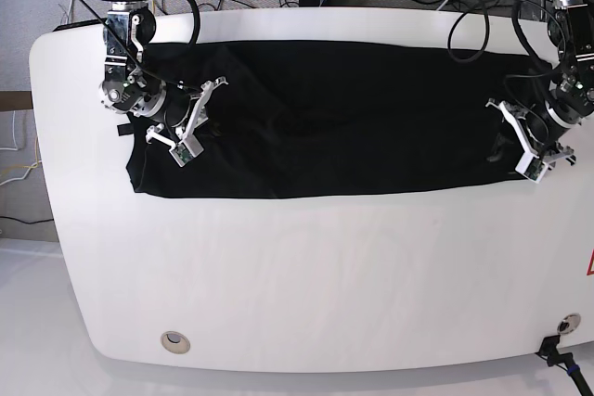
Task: Fold the T-shirt properly
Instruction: 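Grasp the black strip's edge with both grippers and pull it flat, then move the left gripper to the strip's end and grasp it, then fold the strip's end over toward the right gripper with the left gripper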
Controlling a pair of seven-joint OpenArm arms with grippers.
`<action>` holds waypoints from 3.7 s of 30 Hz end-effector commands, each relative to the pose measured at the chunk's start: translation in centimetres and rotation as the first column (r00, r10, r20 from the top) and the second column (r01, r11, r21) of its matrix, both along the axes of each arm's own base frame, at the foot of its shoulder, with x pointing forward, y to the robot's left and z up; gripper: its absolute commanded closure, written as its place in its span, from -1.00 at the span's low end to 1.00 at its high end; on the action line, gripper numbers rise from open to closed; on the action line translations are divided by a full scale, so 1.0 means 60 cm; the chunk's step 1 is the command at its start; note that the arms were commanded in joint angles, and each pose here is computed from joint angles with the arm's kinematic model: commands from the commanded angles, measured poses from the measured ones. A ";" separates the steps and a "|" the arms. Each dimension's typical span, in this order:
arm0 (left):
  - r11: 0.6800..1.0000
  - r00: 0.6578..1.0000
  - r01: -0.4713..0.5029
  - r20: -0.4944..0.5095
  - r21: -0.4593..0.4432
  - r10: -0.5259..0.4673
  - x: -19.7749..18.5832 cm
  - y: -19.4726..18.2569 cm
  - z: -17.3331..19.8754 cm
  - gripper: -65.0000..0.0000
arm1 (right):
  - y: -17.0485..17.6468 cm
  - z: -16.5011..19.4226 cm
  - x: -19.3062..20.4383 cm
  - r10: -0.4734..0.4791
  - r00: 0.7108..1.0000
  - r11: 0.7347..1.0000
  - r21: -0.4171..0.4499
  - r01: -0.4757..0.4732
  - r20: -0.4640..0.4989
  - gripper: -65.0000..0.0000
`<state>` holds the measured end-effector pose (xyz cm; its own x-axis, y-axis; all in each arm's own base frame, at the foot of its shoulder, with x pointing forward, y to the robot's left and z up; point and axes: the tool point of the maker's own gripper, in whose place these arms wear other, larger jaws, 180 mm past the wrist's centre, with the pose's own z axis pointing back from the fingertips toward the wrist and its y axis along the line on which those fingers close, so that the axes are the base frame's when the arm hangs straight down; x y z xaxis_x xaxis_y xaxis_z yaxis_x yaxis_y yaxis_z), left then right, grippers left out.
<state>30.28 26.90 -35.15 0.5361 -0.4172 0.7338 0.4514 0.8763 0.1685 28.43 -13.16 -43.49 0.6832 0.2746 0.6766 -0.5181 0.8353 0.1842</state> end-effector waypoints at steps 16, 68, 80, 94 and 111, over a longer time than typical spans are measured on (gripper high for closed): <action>0.958 0.958 -0.284 0.020 -0.040 0.285 -0.043 0.141 0.050 0.15 | -0.037 -0.046 -0.043 0.011 0.991 0.988 -0.153 -0.032 -0.137 1.00; 0.957 0.964 -0.229 -0.180 -0.180 0.197 -0.040 0.019 -0.011 1.00 | -0.037 -0.050 -0.046 0.008 0.989 0.988 -0.150 -0.030 -0.145 1.00; 0.920 0.988 0.029 -0.131 -0.391 -0.087 -0.010 -0.275 0.012 1.00 | -0.017 -0.057 -0.058 0.012 0.987 0.991 -0.126 -0.032 -0.159 1.00; 0.822 0.965 0.158 -0.092 -0.547 -0.246 -0.020 -0.445 0.038 0.32 | 0.000 -0.058 -0.062 0.013 0.987 0.994 -0.103 -0.029 -0.160 1.00; 0.869 0.959 0.267 0.031 -0.417 -0.281 0.024 -0.312 0.117 0.32 | 0.018 -0.059 -0.062 0.016 0.987 0.996 -0.081 -0.029 -0.160 1.00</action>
